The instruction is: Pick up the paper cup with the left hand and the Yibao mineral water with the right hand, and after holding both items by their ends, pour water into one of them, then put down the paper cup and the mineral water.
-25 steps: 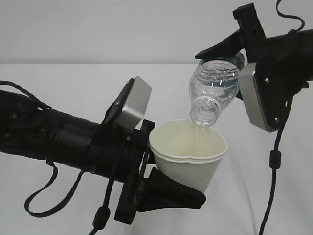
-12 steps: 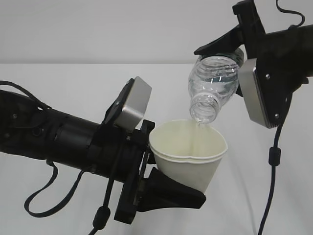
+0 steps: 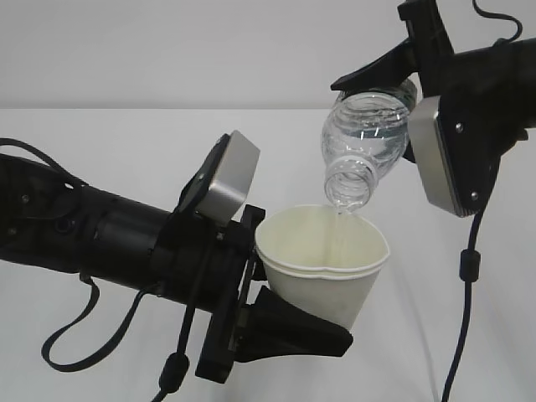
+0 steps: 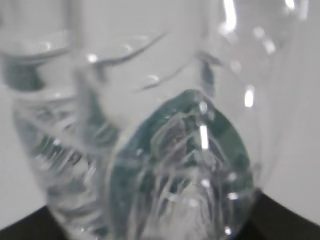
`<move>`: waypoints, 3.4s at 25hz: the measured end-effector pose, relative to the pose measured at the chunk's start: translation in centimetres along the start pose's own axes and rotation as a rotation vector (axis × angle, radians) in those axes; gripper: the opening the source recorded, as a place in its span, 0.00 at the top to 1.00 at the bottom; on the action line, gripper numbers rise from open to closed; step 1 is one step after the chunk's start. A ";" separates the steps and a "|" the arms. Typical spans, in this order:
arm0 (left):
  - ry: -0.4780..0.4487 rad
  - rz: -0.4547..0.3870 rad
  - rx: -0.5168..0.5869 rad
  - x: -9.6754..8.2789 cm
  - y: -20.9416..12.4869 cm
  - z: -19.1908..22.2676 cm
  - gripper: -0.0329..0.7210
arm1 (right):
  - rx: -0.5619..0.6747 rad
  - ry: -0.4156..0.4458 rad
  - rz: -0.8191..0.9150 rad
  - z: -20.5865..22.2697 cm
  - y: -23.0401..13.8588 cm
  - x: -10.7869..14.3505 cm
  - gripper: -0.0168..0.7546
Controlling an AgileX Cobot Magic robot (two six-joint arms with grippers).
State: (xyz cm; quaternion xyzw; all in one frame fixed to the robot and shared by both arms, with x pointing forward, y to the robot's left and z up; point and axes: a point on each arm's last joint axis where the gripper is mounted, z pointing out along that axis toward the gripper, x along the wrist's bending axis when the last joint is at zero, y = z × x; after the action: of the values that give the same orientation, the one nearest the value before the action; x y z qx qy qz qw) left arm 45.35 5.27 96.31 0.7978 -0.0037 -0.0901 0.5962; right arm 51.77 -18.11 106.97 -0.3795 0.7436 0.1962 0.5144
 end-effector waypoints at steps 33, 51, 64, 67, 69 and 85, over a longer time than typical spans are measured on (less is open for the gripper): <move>0.003 0.000 0.002 0.0 0.0 0.0 0.37 | -0.013 -0.028 -0.026 -0.1 -0.1 -0.9 0.44; 0.003 0.000 0.002 0.0 0.0 0.0 0.37 | -0.013 -0.030 -0.050 -0.1 -0.1 -1.0 0.44; 0.002 0.000 0.003 0.0 0.0 0.0 0.38 | -0.023 -0.036 -0.053 -0.1 0.0 -1.1 0.44; 0.002 -0.004 0.003 0.0 0.0 0.0 0.38 | -0.027 -0.037 -0.053 -0.1 0.0 -1.1 0.44; 0.001 -0.002 0.005 0.0 0.0 0.0 0.38 | -0.029 -0.038 -0.053 -0.1 0.1 -1.1 0.44; -0.011 0.000 0.009 -0.1 -0.1 0.0 0.38 | -0.034 -0.039 -0.058 -0.1 0.1 -1.1 0.44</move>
State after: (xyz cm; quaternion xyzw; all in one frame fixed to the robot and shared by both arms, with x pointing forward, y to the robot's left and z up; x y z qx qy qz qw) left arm 45.24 5.31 96.25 0.8001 -0.0076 -0.0944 0.5924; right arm 51.82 -17.73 108.07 -0.4057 0.7187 0.2009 0.5278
